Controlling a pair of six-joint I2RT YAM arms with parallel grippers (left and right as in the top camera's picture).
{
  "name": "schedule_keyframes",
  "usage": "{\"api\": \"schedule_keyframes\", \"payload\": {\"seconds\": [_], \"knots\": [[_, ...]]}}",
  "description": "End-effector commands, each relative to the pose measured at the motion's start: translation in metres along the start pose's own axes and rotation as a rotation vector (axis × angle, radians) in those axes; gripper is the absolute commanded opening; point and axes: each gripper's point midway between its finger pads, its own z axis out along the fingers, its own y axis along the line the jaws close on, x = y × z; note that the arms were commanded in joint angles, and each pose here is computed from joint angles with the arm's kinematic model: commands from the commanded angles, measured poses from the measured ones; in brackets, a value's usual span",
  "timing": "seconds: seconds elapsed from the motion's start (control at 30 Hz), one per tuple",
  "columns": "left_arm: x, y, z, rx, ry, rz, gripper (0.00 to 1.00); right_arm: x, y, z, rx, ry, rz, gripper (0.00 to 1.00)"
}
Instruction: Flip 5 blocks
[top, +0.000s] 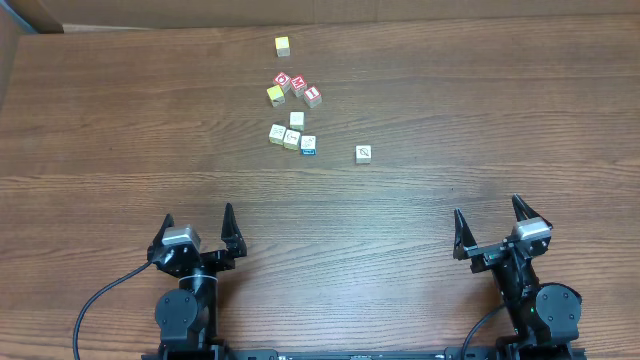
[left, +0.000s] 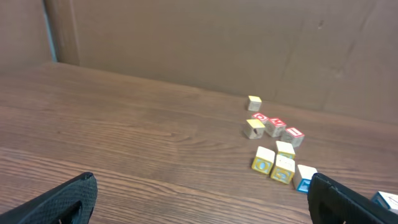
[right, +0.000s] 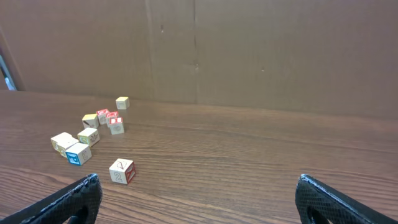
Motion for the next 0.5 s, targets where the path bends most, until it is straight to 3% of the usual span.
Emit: {"api": "schedule_keyframes", "payload": {"seconds": [0.0,0.23,0.47], "knots": [[0.002,-0.015,-0.001,0.085,0.007,0.026,1.0,0.002,0.001,0.0,-0.006,-0.002,0.028,1.0],[-0.017,-0.03,-0.009,0.161,0.003,0.026,1.0,-0.013,0.005,-0.001,-0.032,-0.044,0.024,1.0],[-0.071,-0.055,-0.035,0.273,-0.04,-0.018,1.0,-0.066,0.009,-0.016,-0.039,-0.111,0.066,1.0]]}}
